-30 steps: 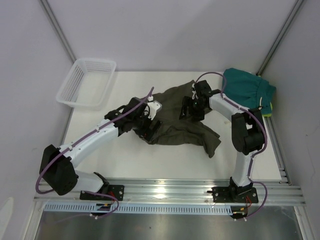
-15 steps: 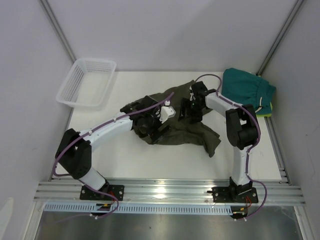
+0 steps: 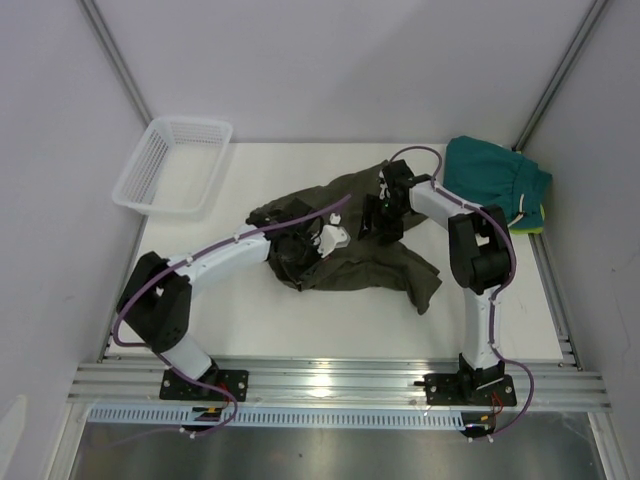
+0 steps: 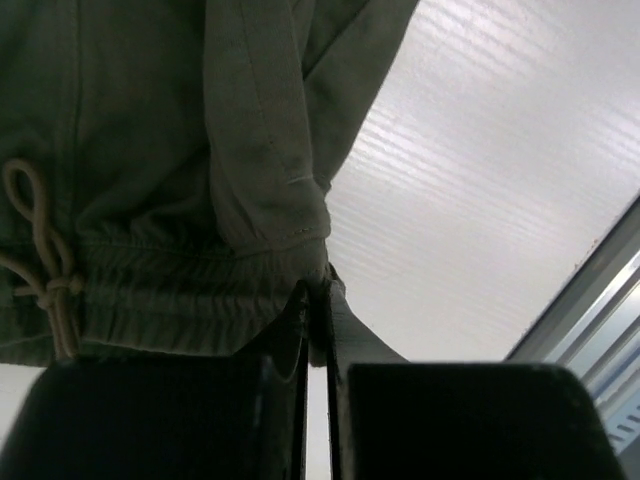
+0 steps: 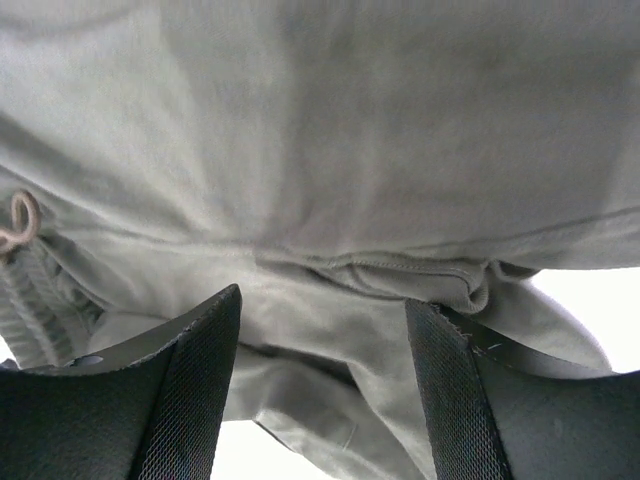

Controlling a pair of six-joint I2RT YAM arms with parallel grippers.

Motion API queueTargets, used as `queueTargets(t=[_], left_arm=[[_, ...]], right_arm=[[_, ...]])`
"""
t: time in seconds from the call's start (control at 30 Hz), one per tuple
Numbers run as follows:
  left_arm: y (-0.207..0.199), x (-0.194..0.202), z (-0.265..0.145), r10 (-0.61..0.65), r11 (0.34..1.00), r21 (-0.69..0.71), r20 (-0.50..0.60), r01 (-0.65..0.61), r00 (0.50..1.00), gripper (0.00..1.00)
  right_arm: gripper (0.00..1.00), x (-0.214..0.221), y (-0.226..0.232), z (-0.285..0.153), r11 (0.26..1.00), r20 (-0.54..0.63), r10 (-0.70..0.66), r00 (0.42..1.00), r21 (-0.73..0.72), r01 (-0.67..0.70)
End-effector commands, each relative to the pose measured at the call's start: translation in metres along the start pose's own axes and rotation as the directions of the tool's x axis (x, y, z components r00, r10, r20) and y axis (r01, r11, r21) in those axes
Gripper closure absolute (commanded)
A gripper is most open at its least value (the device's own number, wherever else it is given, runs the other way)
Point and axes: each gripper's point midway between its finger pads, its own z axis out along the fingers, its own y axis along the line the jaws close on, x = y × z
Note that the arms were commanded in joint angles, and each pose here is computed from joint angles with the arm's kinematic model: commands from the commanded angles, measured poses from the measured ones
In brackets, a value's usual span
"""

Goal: Fold and stack the shorts
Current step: Flatten the shorts out

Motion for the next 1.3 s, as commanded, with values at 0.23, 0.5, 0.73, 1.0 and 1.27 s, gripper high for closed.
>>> queueTargets(t=[0.23, 0.5, 0.73, 1.0, 1.27], left_arm=[[-0.049, 0.058, -0.035, 0.046, 0.999, -0.010, -0.012, -0.046, 0.999, 1.00], [-0.071, 0.047, -0.076, 0.150, 0.988, -0.071, 0.187, -0.139, 0.971, 1.00], [-0.134, 0.070, -0.072, 0.356, 0.903, 0.181, 0.197, -0.391, 0.914, 0.47], [-0.124, 0.050, -0.082, 0.376, 0.914, 0.062, 0.238, -0.400, 0.895, 0.01], [-0.034, -0.028, -0.102, -0.073, 0.992, -0.051, 0.521, 0.117, 0.850, 0.01]], right_arm=[[0.31, -0.019, -0.013, 0.005, 1.000, -0.011, 0.006, 1.000, 0.022, -0.006], [0.31, -0.015, -0.024, 0.011, 0.998, -0.033, 0.022, 0.999, 0.051, -0.020], [0.30, -0.022, -0.027, 0.014, 0.997, -0.031, 0.034, 0.999, 0.068, -0.031], [0.29, -0.032, -0.024, 0.008, 0.997, -0.022, 0.037, 0.999, 0.066, -0.035], [0.24, -0.048, -0.008, -0.062, 0.999, 0.160, 0.035, 0.987, 0.029, -0.040]])
